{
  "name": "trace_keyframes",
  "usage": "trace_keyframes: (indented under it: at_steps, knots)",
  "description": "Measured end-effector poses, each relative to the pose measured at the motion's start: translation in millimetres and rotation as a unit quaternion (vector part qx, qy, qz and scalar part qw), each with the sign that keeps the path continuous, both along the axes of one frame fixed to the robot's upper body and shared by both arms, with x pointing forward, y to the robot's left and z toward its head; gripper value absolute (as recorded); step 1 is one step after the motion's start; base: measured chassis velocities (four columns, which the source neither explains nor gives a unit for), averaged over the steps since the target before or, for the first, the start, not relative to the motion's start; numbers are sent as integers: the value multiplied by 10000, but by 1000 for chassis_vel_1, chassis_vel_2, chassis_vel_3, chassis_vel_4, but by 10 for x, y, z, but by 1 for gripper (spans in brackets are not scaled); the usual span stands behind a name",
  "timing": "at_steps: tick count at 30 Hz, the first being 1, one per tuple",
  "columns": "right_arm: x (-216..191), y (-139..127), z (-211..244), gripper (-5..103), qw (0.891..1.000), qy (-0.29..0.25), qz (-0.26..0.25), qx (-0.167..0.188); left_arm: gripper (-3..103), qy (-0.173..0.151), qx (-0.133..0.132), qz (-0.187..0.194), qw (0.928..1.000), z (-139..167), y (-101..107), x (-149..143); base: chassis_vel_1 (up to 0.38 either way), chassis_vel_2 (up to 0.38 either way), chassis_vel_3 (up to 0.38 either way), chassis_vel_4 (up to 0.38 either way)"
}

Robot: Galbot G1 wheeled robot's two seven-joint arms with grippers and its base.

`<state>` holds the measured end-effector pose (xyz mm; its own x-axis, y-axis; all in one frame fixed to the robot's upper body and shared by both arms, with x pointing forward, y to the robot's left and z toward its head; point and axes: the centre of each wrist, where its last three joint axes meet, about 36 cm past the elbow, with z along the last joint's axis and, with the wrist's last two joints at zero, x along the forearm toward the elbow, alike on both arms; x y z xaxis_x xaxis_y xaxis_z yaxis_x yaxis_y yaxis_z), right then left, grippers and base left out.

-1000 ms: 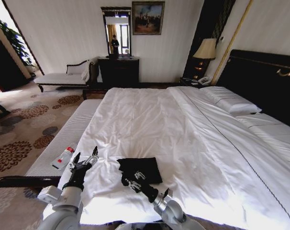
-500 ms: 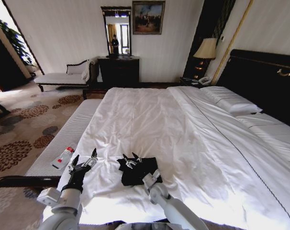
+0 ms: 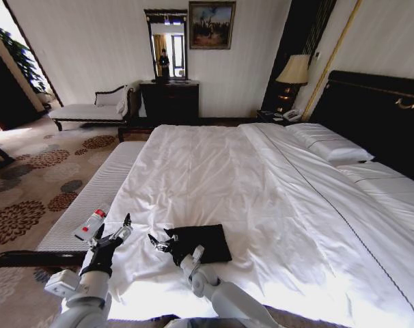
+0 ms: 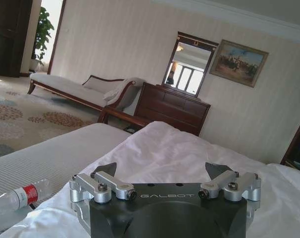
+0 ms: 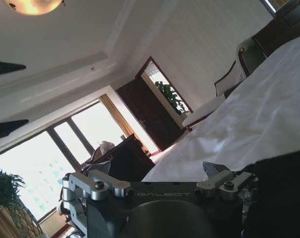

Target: Fold the clothes on the bed.

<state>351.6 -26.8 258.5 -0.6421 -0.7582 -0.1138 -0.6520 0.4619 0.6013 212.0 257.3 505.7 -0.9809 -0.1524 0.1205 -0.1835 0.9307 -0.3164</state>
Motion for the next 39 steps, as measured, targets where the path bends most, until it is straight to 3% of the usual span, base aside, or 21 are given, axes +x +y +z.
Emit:
trace_keyframes:
  at_steps: [3,5,6,7,9,10,13,14,15,17,18,20,23,24,27,33,36,39]
  knots:
    - [239,-491,445,100,9954,-816,-406,308,100,-41,123,-48,9999,16,36,13,0,0,0,0]
    - [392,-990,710,100,9868,-1426,-767,24,100,-43,166,-68,9998,20,43,16,0,0,0,0]
    - [392,-990,710,100,9868,-1426,-767,24,100,-43,166,-68,9998,20,43,16,0,0,0,0]
    - [465,-1341,872,100,9776,-1797,-1046,-326,100,-49,217,-96,9997,21,44,17,0,0,0,0]
    - [456,-2109,1156,100,9439,-2340,-1797,-1485,100,-102,411,-206,9989,19,38,17,0,0,0,0]
    - [456,-2109,1156,100,9439,-2340,-1797,-1485,100,-102,411,-206,9989,19,38,17,0,0,0,0]
    - [186,-2827,1338,100,8953,-2599,-2520,-2596,100,-101,963,-277,9949,-86,58,22,0,0,0,0]
    - [98,-2956,1384,100,8843,-2634,-2656,-2793,100,-159,1155,-294,9927,-146,71,22,0,0,0,0]
    - [98,-2956,1384,100,8843,-2634,-2656,-2793,100,-159,1155,-294,9927,-146,71,22,0,0,0,0]
    - [-134,-3200,1488,100,8564,-2649,-3072,-3194,100,-572,1567,-253,9857,-340,104,21,0,0,0,0]
    - [-356,-3306,1531,100,8373,-2685,-3406,-3328,100,-819,1718,-221,9815,-466,118,16,0,0,0,0]
    - [-428,-3325,1537,100,8330,-2684,-3487,-3355,100,-857,1752,-223,9806,-505,117,6,0,0,0,0]
    - [-881,-3341,1652,100,8007,-2740,-3888,-3642,100,-920,1814,-317,9786,-664,41,-103,0,0,0,0]
    - [-881,-3341,1652,100,8007,-2740,-3888,-3642,100,-920,1814,-317,9786,-664,41,-103,0,0,0,0]
    - [-1162,-3201,1722,100,7863,-2624,-4164,-3734,100,-942,1879,-432,9767,-728,-33,-203,0,0,0,0]
    - [-1377,-3040,1806,100,7845,-2504,-4310,-3689,100,-1220,1824,-844,9720,-623,-128,-293,0,0,0,0]
    - [-1419,-2983,1921,100,7917,-2538,-4302,-3516,100,-1519,1654,-1189,9672,-438,-209,-339,0,0,0,0]
    - [-1419,-2980,1928,100,7931,-2538,-4294,-3496,100,-1551,1618,-1220,9669,-414,-219,-344,0,0,0,0]
